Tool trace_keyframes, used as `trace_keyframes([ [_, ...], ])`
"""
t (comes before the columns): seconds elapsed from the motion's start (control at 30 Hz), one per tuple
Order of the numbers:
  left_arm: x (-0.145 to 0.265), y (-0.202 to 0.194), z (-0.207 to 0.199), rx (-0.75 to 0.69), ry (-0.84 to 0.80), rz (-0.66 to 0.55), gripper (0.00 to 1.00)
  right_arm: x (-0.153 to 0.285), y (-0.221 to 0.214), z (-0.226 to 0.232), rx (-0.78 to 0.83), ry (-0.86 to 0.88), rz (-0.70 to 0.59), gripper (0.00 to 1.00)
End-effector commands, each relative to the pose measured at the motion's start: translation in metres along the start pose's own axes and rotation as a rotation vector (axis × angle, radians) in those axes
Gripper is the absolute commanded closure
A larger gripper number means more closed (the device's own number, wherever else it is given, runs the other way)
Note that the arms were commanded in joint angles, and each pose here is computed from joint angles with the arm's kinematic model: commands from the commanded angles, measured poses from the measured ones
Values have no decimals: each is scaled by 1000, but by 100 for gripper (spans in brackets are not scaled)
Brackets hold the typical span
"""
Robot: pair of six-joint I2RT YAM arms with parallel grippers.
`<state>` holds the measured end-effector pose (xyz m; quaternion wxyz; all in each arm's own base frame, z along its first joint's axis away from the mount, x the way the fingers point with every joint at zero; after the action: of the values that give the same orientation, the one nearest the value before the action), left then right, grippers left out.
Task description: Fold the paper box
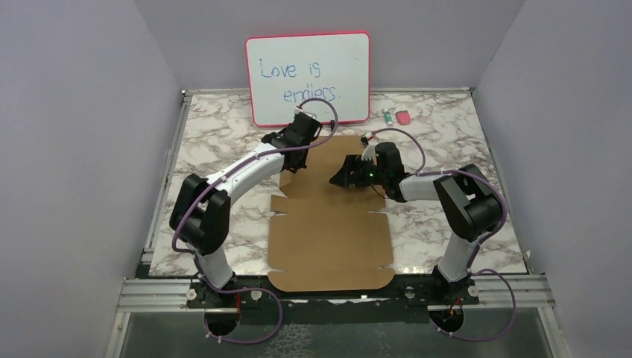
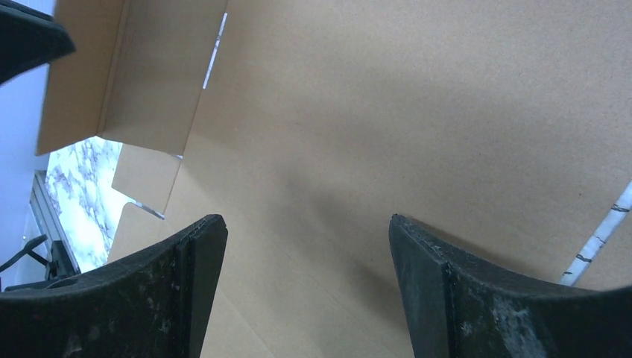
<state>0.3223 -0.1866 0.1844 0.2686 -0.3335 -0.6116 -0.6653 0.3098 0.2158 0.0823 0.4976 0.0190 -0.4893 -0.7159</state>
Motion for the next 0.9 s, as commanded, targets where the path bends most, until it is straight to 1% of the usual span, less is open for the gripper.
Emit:
trace_keyframes([
  [0.0,-7,-16,-12,-116,134,69,93,3,-21,-7,-43,-69,69,15],
  [0.07,-8,-16,-17,-148,169,64,91,4,-20,-7,-46,-69,68,15],
  [0.2,-2,-12,-26,-189,203,39,83,6,-17,-4,-41,-66,53,15],
  [0.33,6,-6,-29,-184,198,9,79,9,-10,0,-28,-64,45,15],
  [0.47,19,3,-27,-165,186,-30,72,17,4,7,-2,-77,25,14],
  [0.53,28,9,-26,-149,178,-58,67,24,13,9,27,-99,4,12],
  [0.67,43,21,-24,-129,150,-105,54,43,36,9,72,-141,-45,9],
  [0.77,48,25,-22,-98,97,-122,46,63,50,0,64,-170,-84,9],
  [0.87,50,27,-20,-64,10,-137,39,83,60,-11,53,-214,-123,8],
])
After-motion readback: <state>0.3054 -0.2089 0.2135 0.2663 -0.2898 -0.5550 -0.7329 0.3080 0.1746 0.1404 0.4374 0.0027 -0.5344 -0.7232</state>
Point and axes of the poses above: each gripper's point midway between its finger pads, its own x axis back along the fingers, its own z axis along the line the jaws close on, y = z × x, the point moved 8 cm from there along x, back along the fingers, and after that the axes turned 6 degrees about x, right-handed, at the moved point
